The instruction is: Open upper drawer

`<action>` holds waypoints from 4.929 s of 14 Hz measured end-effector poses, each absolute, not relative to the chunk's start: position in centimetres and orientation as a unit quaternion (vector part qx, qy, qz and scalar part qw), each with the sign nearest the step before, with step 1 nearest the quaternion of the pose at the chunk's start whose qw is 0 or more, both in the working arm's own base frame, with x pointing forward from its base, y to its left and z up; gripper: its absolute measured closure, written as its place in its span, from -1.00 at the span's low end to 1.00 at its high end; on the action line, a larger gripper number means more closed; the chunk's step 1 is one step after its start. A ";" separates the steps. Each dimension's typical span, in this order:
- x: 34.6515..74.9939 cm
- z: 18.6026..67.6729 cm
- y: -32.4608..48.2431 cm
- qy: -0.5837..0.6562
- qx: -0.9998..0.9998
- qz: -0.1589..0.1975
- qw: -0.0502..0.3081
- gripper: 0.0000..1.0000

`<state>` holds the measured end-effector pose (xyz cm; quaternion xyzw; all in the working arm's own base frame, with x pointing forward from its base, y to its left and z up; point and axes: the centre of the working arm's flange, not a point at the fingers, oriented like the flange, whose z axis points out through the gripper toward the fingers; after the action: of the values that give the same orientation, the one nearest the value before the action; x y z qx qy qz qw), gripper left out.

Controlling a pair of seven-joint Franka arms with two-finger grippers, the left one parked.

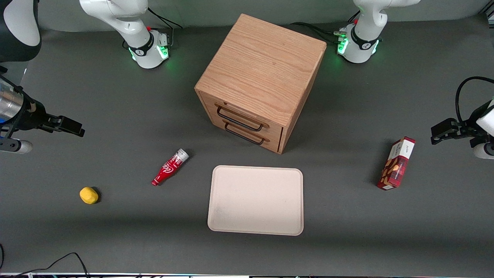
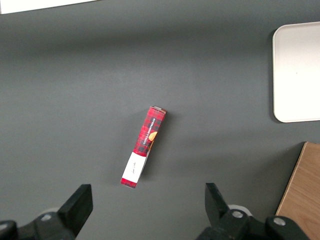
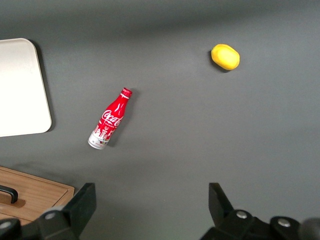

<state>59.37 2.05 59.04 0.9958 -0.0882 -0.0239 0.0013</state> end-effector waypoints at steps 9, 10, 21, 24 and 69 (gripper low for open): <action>59.0 59.3 8.0 -0.035 0.999 -0.021 0.000 -1.00; 58.6 59.4 10.3 -0.013 1.000 -0.020 0.000 -1.00; 56.3 56.7 29.1 0.220 0.973 -0.042 -0.052 -1.00; 54.9 54.8 35.2 0.271 0.960 -0.051 -0.053 -1.00; 63.6 39.2 36.8 0.507 0.847 -0.021 -0.161 -1.00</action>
<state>63.56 36.77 39.20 0.8466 0.5068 -0.0214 -0.1611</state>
